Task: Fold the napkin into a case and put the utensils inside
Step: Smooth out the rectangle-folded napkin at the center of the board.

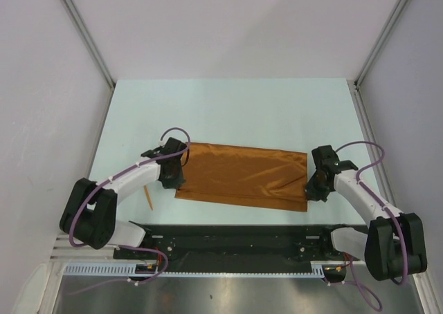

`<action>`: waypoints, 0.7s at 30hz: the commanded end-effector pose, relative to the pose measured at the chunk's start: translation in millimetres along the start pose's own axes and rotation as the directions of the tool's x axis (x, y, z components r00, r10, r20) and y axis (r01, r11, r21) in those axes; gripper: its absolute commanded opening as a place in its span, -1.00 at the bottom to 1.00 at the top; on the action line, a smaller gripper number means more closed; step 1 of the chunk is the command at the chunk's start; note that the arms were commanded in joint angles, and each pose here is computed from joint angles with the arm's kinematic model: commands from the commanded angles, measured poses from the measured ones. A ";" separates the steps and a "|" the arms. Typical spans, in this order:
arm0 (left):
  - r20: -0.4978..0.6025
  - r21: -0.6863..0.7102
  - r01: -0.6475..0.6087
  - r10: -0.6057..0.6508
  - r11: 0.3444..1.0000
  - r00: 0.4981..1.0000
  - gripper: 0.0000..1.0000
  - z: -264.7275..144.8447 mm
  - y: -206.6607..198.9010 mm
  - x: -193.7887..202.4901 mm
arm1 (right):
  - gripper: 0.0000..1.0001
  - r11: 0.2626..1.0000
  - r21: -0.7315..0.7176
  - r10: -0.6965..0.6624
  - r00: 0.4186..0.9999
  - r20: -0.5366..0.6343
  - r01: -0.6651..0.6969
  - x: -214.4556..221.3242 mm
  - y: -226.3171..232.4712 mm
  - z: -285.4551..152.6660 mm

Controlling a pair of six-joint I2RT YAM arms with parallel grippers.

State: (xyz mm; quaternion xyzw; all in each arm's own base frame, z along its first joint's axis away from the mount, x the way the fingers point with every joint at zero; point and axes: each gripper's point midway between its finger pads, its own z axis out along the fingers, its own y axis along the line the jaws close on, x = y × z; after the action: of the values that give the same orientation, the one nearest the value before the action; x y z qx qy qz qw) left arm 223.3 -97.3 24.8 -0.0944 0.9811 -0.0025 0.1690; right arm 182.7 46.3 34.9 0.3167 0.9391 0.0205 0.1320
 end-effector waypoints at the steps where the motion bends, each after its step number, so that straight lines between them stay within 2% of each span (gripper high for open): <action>1: 0.010 -0.006 -0.029 0.029 1.000 1.000 -0.99 -1.8 2.0 0.3 | -1.00 1.000 0.006 0.010 1.000 0.006 -0.010 1.0 0.4 5.4; 21: 0.016 -0.029 -0.030 0.031 0.999 0.999 -1.00 -5.4 6.8 2.8 | -1.00 0.997 0.064 0.035 0.999 -0.037 -0.033 23.7 -20.5 11.9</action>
State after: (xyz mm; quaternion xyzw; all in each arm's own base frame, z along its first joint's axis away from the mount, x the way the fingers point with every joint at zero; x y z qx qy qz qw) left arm 219.3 -95.7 23.0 -0.0913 0.9820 0.0035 0.1654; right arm 163.6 49.4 22.0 0.3290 0.9370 0.0203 0.1156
